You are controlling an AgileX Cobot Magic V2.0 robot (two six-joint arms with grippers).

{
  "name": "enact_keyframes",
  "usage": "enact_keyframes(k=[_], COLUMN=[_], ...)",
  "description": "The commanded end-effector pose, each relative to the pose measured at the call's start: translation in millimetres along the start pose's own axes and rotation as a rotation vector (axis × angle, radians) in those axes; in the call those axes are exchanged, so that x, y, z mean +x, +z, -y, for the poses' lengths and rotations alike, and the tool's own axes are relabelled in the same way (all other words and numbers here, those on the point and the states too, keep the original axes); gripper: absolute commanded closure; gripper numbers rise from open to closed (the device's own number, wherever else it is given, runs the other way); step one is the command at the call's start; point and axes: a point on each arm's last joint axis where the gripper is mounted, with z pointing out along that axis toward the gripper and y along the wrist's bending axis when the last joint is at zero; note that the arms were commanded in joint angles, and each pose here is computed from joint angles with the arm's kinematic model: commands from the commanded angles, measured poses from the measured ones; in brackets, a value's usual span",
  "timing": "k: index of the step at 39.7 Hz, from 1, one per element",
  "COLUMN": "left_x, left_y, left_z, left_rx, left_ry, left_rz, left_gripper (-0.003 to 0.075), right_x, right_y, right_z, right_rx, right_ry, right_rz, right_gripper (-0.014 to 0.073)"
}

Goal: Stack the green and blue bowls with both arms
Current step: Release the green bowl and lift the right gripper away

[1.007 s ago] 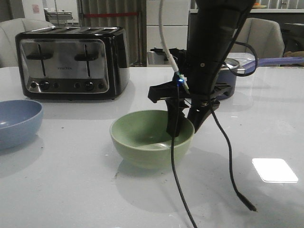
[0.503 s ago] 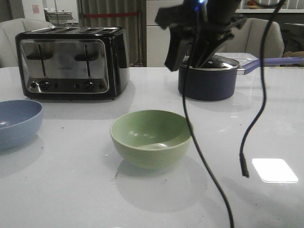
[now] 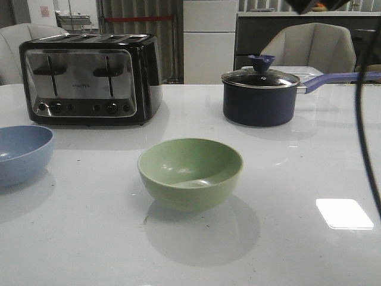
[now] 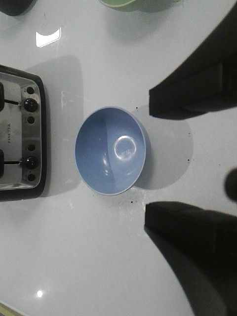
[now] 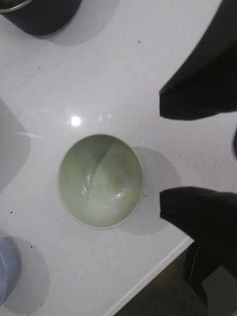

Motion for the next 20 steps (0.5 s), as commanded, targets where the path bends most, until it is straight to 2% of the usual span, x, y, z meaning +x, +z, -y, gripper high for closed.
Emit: enact_keyframes(k=[1, 12, 20], left_x=[-15, -15, -14], left_y=[-5, -5, -4], left_z=[1, 1, 1], left_rx=[0.008, 0.008, 0.008], left_ry=[-0.006, -0.006, -0.006], left_rz=[0.099, 0.099, 0.088], left_gripper=[0.0286, 0.0286, 0.0286], right_x=[6, 56, 81], right_y=[-31, -62, -76], right_z=[-5, -19, -25], right_rx=[0.021, 0.016, 0.016], right_ry=[-0.016, -0.020, -0.028], right_rz=[0.117, 0.156, 0.178], right_gripper=[0.0159, 0.0159, 0.0159])
